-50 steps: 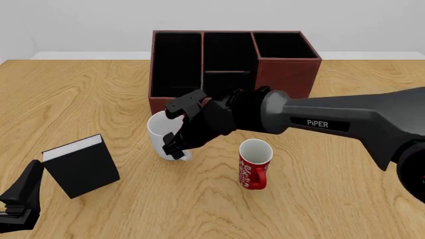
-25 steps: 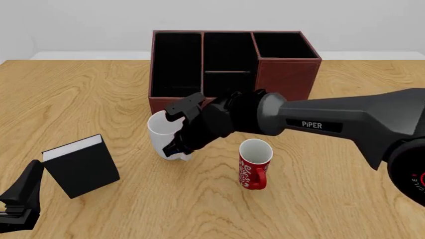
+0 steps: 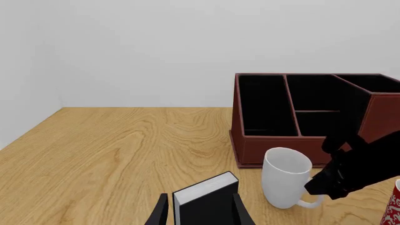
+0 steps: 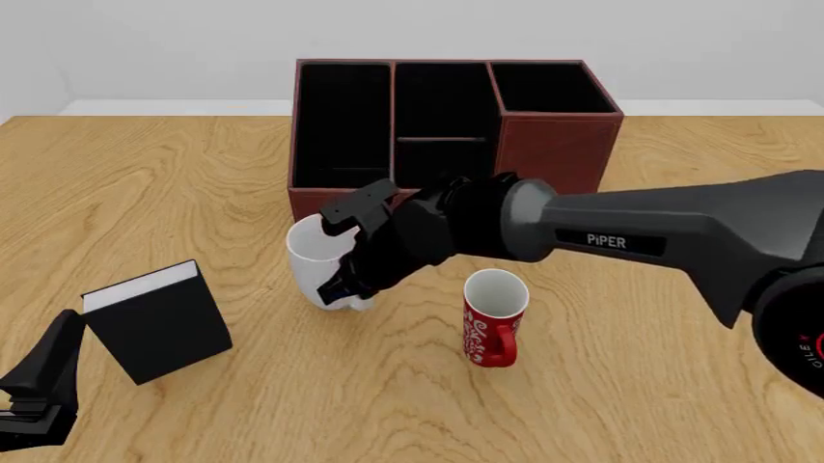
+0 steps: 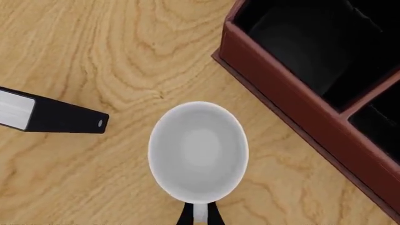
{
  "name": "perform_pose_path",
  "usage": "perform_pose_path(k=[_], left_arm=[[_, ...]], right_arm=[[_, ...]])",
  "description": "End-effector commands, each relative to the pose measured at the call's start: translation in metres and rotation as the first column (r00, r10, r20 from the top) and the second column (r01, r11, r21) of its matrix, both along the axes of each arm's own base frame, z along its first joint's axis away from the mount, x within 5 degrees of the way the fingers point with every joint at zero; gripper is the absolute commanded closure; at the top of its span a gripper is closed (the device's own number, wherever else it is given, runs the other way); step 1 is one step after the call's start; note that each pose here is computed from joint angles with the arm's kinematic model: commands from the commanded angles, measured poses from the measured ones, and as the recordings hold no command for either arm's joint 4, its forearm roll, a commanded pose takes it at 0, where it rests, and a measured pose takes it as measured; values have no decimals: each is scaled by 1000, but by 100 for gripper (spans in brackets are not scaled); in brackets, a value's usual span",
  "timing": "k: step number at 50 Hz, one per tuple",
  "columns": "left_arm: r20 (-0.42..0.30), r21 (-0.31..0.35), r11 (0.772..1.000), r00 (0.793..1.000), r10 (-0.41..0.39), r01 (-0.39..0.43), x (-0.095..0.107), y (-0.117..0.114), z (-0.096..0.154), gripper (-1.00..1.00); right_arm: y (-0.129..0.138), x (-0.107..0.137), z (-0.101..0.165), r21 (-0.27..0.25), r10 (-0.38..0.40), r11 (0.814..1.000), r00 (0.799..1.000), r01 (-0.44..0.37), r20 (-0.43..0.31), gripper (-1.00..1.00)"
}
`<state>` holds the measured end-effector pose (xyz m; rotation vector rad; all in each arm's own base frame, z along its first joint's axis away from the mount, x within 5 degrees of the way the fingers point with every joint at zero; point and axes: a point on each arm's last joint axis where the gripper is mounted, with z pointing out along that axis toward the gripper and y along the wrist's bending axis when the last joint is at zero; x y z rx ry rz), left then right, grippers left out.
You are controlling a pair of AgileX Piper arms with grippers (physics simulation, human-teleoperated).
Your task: Pick up the white mug and place it to the right of the caddy.
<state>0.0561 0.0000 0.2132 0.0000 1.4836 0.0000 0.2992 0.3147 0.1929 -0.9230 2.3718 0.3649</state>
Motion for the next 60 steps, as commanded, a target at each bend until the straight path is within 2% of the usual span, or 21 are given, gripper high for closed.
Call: perform_pose_path(k=[1,21,32,42,48,60], left_arm=[[0,0,1000,1000,0,0,0,0,0,-100],[0,0,1000,1000,0,0,0,0,0,-100],[0,0,1000,1000,0,0,0,0,0,-100],[0,0,1000,1000,0,0,0,0,0,-100],[0,0,1000,1000,0,0,0,0,0,-100],[0,0,1000,1000,0,0,0,0,0,-100]], right_arm=[[-4,1,4,-9,13,1000,1000,-12,24,100],[-21,-12,50,28,47,998,992,-51,115,100],[-34,-14,66,39,48,998,987,-55,155,100],[-58,-16,84,59,28,997,976,-42,217,100],[-78,-21,101,89,-5,996,965,-19,262,100],[-102,-27,117,114,-46,993,952,12,302,100]])
